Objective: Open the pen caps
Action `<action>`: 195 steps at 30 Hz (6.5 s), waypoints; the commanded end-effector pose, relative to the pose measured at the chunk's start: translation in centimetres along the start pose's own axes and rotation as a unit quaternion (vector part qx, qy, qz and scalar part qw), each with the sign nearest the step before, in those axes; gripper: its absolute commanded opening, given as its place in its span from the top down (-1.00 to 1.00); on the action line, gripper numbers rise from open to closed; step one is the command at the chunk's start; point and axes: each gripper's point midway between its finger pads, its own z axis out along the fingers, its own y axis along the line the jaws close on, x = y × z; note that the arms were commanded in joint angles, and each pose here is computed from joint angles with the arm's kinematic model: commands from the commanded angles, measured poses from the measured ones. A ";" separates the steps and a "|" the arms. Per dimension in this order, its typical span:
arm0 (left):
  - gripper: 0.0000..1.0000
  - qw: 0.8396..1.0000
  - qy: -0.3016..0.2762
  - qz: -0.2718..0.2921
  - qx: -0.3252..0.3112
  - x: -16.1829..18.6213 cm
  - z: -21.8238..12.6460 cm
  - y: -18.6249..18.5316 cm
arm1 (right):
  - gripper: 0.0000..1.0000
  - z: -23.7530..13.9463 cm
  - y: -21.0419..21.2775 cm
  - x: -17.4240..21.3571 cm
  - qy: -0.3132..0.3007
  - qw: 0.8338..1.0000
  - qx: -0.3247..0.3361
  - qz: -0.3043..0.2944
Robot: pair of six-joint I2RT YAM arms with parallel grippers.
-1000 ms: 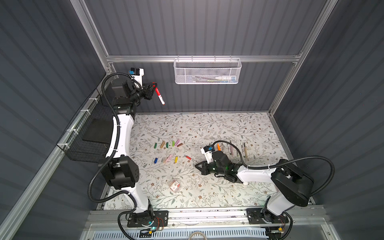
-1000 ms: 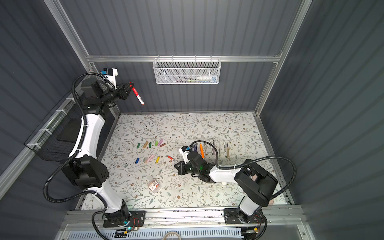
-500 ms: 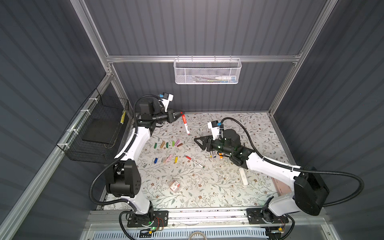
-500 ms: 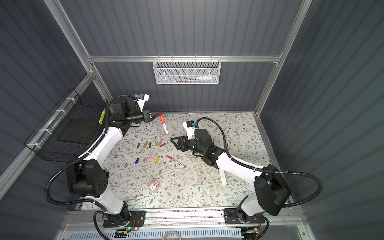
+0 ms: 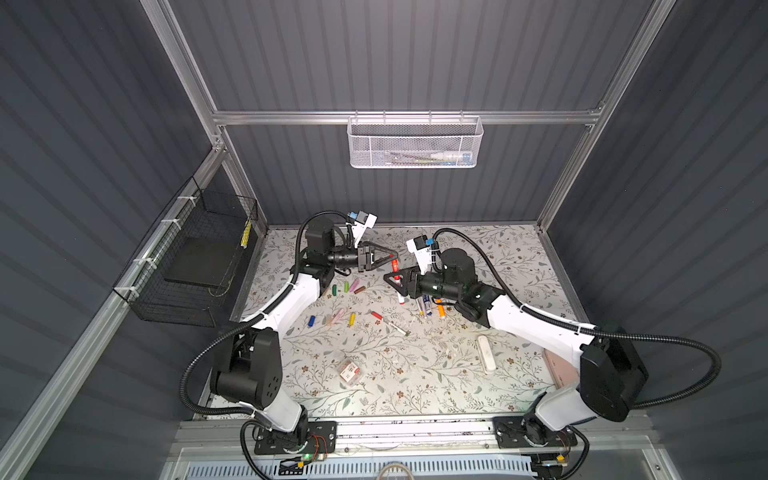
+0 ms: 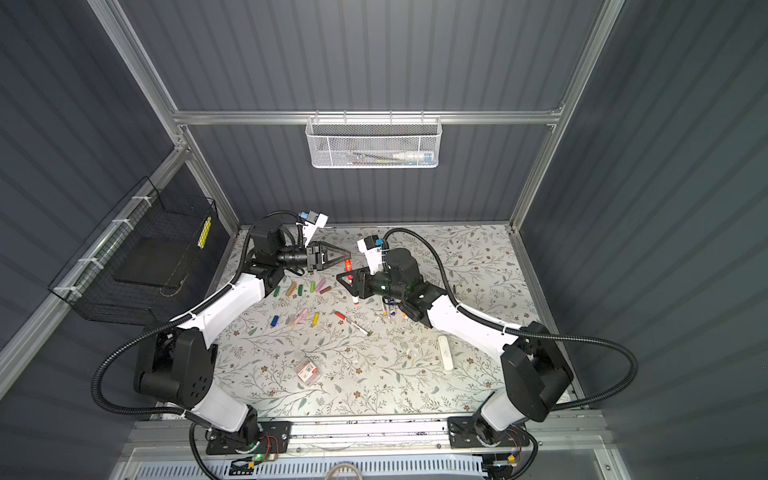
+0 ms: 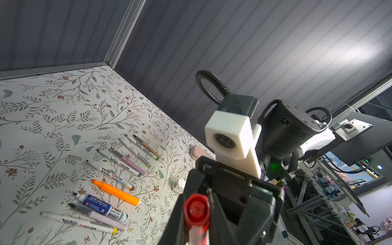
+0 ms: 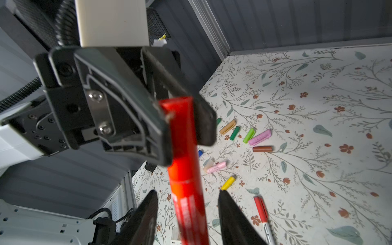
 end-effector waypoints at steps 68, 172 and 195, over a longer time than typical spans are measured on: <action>1.00 0.852 0.207 -0.124 -0.464 20.0 -10.2 19.3 | 0.95 4.3 -18.2 10.8 0.187 0.921 0.336 0.065; -0.51 0.824 0.192 -0.031 -0.532 12.8 -16.4 17.9 | 0.90 4.1 -15.8 20.1 0.363 0.871 0.322 -0.079; -0.41 0.971 -0.057 -0.129 -0.195 4.2 -6.4 9.6 | 1.00 3.7 -9.0 6.7 0.126 0.969 0.209 -0.047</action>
